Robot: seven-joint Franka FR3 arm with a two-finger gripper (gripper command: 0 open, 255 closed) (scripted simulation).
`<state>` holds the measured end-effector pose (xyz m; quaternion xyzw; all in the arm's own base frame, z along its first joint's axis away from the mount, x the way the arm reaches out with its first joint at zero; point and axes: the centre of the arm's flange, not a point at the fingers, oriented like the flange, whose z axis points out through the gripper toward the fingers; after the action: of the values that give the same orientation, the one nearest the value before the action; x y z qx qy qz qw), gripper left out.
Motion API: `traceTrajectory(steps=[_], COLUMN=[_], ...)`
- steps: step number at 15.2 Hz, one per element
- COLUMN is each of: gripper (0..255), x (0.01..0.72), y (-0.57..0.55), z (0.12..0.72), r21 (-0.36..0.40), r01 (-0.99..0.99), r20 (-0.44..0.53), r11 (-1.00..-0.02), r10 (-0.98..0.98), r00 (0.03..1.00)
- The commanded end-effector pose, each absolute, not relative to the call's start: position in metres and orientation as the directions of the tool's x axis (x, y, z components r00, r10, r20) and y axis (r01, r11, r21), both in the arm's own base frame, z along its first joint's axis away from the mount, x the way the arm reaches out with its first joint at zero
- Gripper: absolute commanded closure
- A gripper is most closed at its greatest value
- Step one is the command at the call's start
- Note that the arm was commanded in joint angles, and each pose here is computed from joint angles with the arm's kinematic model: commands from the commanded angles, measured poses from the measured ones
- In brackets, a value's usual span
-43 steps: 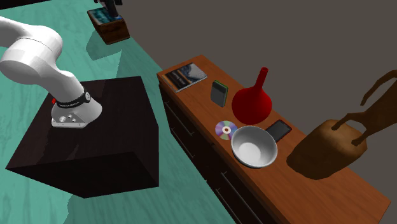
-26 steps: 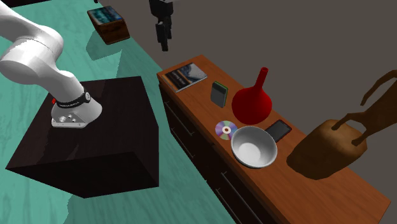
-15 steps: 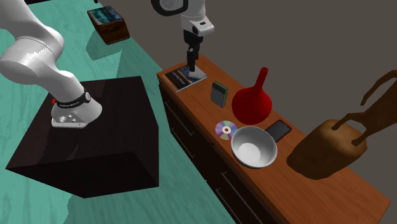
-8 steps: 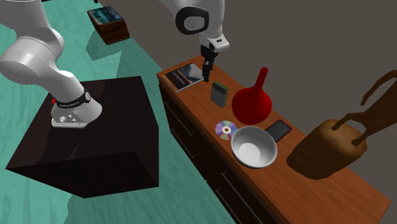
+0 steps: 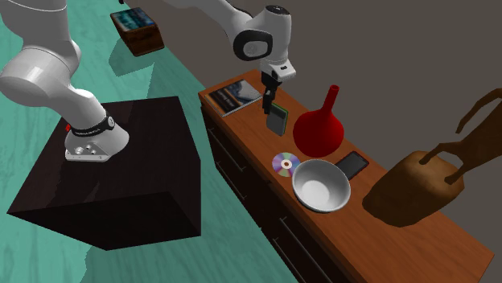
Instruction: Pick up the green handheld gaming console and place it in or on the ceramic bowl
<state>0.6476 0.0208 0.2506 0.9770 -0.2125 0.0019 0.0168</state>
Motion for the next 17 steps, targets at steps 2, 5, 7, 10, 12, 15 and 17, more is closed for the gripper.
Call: traceTrajectory(steps=[2,5,7,10,12,15,17], gripper=[0,0,0,0,255,255,255], x=[0.6480,0.6480,0.6480,0.6480,0.6480,0.6480,0.6480], y=[0.0201,0.0201,0.0201,0.0201,0.0201,0.0201,0.0201], z=[0.2323,0.2323,0.2323,0.2324,0.2324,0.2324,0.2324], r21=[0.032,0.032,0.032,0.032,0.032,0.032,0.032], r01=[-0.416,-0.416,-0.416,-0.416,-0.416,-0.416,-0.416], r20=[0.011,0.011,0.011,0.011,0.011,0.011,0.011], r11=[-0.909,-0.909,-0.909,-0.909,-0.909,-0.909,-0.909], r10=[-0.415,-0.415,-0.415,-0.415,-0.415,-0.415,-0.415], r00=[0.910,0.910,0.910,0.910,0.910,0.910,0.910])
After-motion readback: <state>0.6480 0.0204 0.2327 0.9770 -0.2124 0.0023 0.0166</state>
